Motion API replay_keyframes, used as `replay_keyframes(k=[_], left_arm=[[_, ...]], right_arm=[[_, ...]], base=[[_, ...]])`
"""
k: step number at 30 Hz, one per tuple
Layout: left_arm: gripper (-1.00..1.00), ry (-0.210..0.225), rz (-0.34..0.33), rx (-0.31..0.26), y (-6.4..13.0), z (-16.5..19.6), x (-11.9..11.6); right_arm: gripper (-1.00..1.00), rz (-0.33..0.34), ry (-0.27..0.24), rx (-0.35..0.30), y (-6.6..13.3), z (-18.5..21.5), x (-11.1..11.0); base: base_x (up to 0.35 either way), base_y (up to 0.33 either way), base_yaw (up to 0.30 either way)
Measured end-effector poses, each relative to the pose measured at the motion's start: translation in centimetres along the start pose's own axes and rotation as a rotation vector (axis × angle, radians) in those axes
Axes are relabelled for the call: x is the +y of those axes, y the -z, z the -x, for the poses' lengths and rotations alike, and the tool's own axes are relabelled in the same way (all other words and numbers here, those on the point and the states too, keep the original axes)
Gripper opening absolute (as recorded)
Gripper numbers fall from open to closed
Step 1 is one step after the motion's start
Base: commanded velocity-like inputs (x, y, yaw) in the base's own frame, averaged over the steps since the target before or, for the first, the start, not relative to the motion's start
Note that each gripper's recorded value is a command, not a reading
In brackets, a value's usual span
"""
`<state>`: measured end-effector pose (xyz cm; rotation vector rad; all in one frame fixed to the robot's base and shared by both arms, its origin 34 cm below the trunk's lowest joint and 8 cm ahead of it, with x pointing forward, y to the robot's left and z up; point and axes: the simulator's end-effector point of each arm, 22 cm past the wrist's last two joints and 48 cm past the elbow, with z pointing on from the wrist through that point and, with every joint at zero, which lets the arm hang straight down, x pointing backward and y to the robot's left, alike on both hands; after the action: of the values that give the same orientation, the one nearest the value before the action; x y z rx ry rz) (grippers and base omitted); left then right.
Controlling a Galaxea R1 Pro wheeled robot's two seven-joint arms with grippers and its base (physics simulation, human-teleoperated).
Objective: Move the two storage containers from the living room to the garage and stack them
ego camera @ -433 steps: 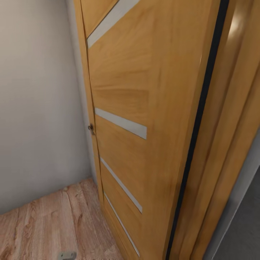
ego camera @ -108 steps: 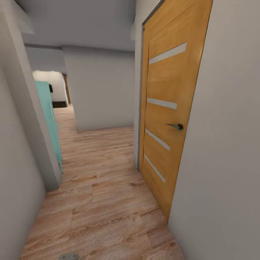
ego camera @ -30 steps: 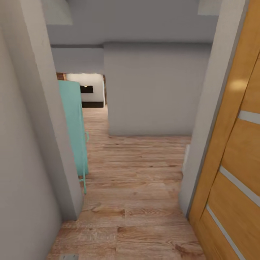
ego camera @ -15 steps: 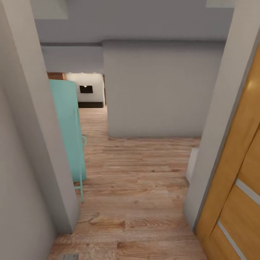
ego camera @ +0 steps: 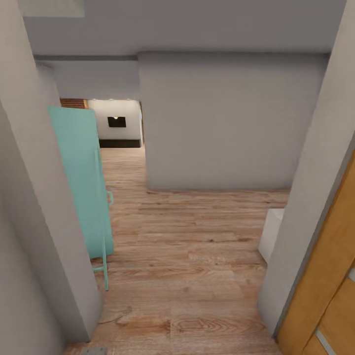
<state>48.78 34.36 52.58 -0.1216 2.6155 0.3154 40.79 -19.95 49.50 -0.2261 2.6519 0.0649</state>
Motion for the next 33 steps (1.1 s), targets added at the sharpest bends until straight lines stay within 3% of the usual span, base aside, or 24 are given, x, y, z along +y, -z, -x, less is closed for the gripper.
replay_keyframes(k=[33], left_arm=[[1.00,0.000,0.001,0.001,-0.01,-0.02,0.08]], right_arm=[[1.00,0.000,0.001,0.000,0.00,0.00,0.00]], base=[[0.341,0.000,0.000]])
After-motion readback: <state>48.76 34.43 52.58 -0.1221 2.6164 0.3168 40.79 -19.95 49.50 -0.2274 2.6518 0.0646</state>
